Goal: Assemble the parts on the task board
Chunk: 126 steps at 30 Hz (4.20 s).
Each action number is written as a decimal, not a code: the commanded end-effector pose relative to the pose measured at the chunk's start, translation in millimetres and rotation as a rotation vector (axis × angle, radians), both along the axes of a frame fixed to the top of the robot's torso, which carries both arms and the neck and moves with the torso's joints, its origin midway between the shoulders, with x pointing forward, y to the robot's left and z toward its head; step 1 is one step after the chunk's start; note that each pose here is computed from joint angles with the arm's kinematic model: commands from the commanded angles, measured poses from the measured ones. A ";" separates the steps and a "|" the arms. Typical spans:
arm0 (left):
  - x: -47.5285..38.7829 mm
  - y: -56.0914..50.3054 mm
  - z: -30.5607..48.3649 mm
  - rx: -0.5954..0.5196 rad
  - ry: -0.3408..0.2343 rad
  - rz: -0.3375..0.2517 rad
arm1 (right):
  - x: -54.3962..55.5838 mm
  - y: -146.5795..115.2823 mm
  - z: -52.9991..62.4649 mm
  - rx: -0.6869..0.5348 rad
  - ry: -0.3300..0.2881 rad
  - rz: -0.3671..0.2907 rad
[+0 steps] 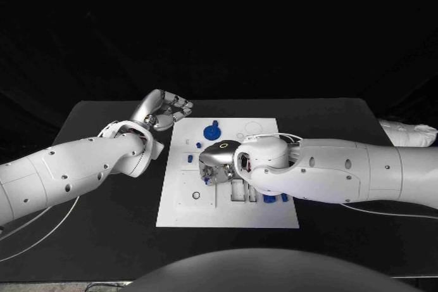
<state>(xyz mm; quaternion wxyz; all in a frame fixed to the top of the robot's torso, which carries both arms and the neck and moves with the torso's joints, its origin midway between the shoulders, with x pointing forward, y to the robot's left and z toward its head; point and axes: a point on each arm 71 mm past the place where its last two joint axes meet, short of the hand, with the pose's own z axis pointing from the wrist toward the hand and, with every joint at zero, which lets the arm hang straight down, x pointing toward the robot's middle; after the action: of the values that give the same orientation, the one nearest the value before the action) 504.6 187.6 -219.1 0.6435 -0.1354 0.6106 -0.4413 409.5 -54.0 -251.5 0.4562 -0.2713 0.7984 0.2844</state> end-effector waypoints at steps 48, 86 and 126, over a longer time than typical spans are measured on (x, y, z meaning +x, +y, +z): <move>0.3 -3.4 0.1 0.001 0.004 -0.019 | -2.5 -0.3 0.6 -0.047 -0.040 -0.006; -0.2 -4.6 -0.2 -0.001 -0.013 -0.022 | 23.2 -116.3 41.4 0.110 -0.178 -0.193; 0.0 -2.6 -0.7 0.002 -0.006 -0.020 | 25.0 -114.4 11.4 -0.088 -0.160 -0.230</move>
<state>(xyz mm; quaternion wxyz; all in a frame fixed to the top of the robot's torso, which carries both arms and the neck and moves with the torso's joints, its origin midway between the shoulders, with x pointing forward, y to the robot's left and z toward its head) 505.0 187.2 -220.6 0.6431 -0.1330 0.6109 -0.4423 434.4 -168.7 -240.2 0.5239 -0.2110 0.8043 0.1843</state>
